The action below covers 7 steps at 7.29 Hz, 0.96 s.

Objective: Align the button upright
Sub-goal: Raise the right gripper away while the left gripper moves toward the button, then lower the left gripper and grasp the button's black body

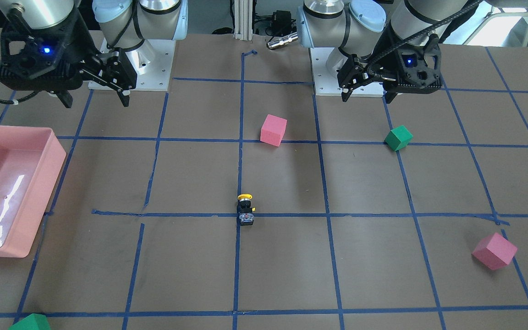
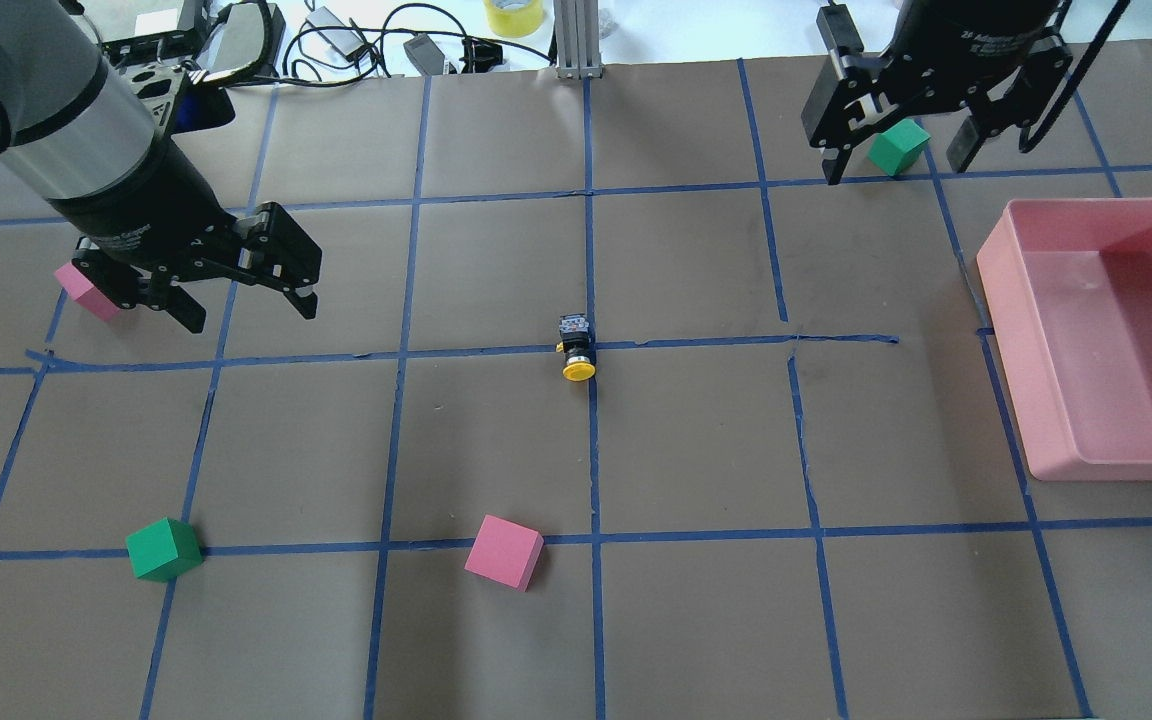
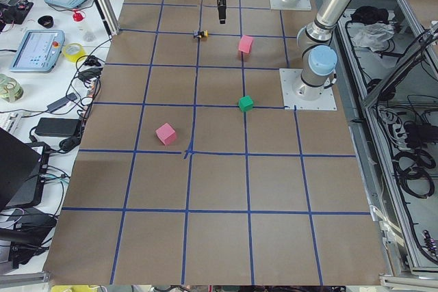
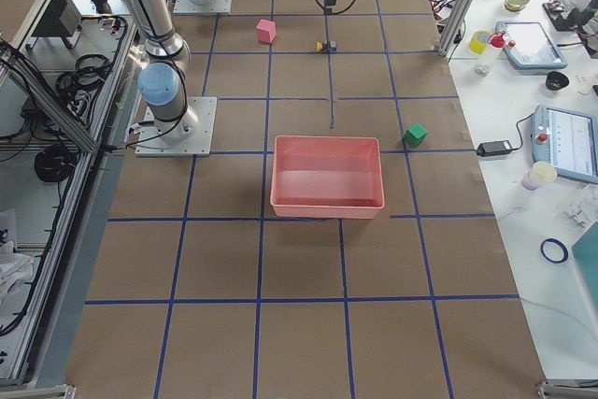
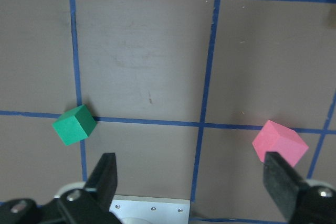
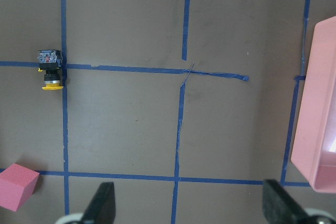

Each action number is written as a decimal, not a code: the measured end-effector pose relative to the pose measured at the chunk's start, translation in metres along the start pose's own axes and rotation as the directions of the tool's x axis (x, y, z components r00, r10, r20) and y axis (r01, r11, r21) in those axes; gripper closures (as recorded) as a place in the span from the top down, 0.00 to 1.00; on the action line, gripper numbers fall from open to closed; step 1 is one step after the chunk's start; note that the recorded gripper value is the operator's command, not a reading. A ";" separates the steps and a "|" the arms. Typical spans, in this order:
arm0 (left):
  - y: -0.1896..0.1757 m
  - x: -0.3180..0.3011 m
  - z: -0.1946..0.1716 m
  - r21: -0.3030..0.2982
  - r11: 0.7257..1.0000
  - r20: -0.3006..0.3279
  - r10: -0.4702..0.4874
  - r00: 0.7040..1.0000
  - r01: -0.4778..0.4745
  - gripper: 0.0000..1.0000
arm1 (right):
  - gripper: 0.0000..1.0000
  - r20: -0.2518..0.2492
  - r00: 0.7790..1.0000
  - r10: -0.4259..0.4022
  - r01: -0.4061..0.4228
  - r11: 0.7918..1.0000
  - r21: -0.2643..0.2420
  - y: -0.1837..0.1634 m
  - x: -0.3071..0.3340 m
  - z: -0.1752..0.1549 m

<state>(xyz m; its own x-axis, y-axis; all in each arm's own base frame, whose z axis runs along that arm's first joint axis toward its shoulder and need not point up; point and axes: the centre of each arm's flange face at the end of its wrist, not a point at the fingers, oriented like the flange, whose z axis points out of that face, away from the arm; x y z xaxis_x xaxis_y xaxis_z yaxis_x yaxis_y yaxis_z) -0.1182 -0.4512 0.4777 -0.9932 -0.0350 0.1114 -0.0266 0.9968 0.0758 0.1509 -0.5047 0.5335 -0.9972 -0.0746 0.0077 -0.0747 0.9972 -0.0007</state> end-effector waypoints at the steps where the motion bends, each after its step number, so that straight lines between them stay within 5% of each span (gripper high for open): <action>1: -0.013 0.012 0.020 0.016 0.999 -0.057 0.041 0.998 -0.040 1.00 | 1.00 -0.001 1.000 -0.014 0.014 0.999 0.029 -0.002 -0.009 0.008; 3: -0.045 0.037 0.079 0.083 0.989 -0.095 0.132 0.987 -0.125 1.00 | 1.00 0.005 1.000 -0.021 0.020 0.999 0.037 -0.003 -0.015 0.019; 7: -0.073 0.090 0.168 0.076 0.991 -0.050 0.111 0.993 -0.107 1.00 | 1.00 0.010 1.000 -0.018 0.018 1.000 0.024 -0.003 -0.016 0.028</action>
<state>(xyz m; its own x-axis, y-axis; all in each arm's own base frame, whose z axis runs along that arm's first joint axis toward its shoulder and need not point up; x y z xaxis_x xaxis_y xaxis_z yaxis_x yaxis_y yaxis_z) -0.2247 -0.5152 0.3161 -0.9831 0.0727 0.1682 0.0717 0.9974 -0.0118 0.1664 -0.5061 0.5055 -0.9957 -0.0926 -0.0024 -0.0925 0.9954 -0.0242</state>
